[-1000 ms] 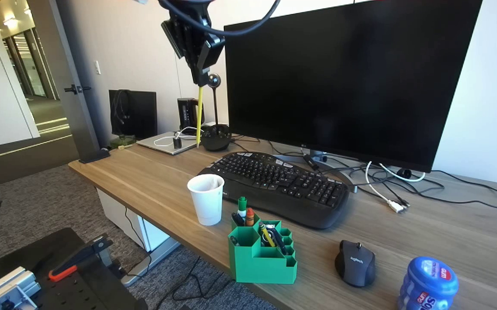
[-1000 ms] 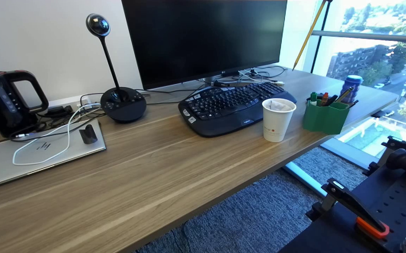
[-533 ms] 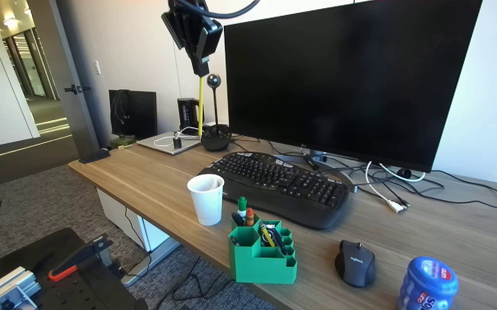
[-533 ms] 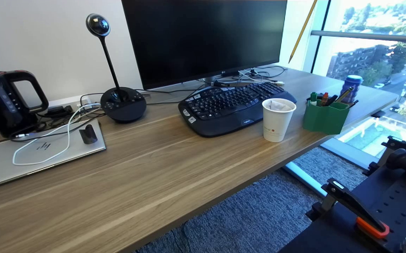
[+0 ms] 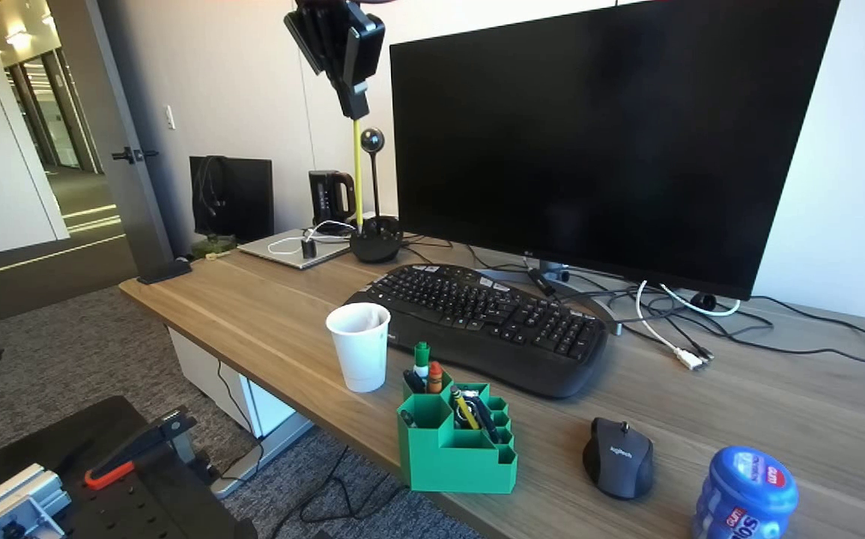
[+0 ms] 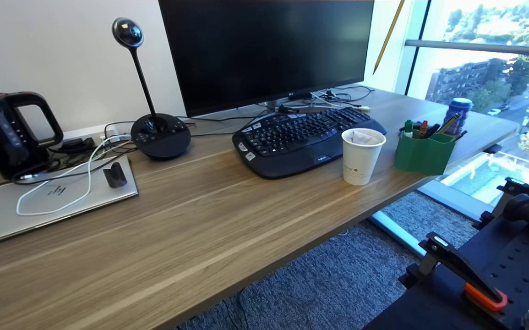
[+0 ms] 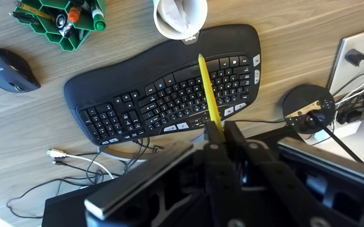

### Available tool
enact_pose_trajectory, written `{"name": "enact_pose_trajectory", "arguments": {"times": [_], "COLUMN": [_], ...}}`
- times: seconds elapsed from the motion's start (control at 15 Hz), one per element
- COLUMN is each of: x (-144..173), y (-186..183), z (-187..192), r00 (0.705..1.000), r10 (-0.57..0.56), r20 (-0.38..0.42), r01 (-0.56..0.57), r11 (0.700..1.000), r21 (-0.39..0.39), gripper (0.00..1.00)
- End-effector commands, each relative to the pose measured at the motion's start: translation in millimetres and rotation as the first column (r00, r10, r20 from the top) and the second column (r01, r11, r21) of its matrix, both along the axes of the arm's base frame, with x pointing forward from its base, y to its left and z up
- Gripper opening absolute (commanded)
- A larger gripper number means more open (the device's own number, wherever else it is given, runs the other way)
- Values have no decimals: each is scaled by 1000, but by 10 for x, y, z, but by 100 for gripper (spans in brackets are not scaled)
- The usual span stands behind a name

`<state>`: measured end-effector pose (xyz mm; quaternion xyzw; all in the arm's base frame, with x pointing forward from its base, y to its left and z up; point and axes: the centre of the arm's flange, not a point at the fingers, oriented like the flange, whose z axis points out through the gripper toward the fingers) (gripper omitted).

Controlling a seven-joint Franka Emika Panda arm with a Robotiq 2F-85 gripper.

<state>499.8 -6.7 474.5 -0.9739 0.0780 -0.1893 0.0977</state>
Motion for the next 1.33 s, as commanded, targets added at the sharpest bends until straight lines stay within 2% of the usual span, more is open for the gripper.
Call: {"name": "enact_pose_trajectory", "arguments": {"times": [0.0, 0.67, 1.27], "x": [-28, -75, -112], "y": [4, -96, -127], "z": [25, -256, -489], "r00": [1000, 998, 994], "r10": [-4, 13, 21], "r20": [-13, -69, -105], "r01": [4, -19, -29], "r11": [1000, 997, 997], "r21": [-18, -81, -74], "gripper": [2, 2, 2]}}
